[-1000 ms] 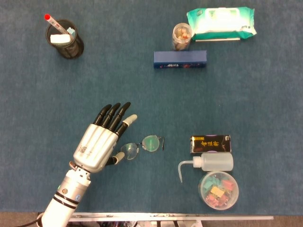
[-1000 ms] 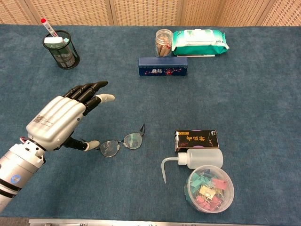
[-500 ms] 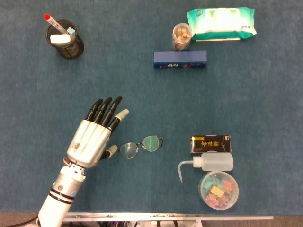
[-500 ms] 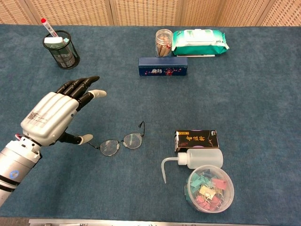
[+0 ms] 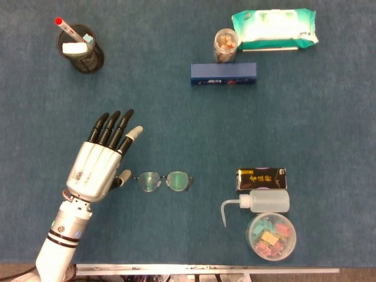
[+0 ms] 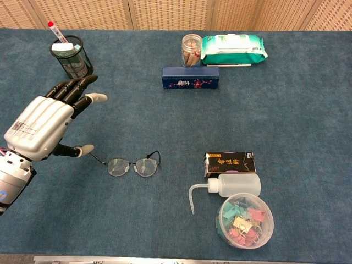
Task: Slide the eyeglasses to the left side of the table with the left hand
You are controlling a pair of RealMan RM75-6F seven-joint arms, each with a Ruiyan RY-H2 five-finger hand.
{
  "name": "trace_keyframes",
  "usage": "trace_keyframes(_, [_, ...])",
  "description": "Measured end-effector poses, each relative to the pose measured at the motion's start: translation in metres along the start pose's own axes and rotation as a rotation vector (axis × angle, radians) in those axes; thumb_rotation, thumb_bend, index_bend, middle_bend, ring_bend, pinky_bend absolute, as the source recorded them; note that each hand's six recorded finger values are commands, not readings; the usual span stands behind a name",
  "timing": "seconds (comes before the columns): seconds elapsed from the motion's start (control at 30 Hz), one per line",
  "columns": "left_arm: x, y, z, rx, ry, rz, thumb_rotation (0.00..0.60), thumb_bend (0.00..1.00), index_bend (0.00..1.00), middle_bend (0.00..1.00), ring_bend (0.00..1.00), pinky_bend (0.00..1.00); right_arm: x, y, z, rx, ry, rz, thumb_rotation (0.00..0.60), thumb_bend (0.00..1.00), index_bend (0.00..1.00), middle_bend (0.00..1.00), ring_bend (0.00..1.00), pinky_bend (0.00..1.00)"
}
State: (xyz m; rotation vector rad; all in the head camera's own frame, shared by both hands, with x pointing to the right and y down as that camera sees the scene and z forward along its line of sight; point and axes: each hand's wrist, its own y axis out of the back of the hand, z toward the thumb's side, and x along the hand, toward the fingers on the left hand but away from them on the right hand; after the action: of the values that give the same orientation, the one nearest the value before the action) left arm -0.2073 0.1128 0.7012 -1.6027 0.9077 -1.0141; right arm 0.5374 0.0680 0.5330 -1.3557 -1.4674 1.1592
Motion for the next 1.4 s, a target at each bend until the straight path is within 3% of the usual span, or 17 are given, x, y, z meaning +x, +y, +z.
trace_keyframes(1.0, [-0.005,0.017,-0.083,0.065,0.212,0.063,0.600,0.12,0.19,0.00,0.00,0.08,0.000,0.000,0.000,0.000,0.001,0.002,0.600,0.00,0.36,0.37,0.27,0.45])
trace_keyframes(1.27, [-0.016,0.014,-0.104,0.034,0.280,0.061,0.600,0.12,0.19,0.00,0.00,0.08,0.000,-0.001,0.001,0.000,0.002,0.004,0.600,0.00,0.36,0.37,0.27,0.45])
trace_keyframes(1.4, [-0.018,0.015,-0.103,0.026,0.276,0.069,0.600,0.12,0.19,0.00,0.00,0.08,0.000,-0.002,0.001,0.002,0.003,0.006,0.600,0.00,0.36,0.37,0.27,0.45])
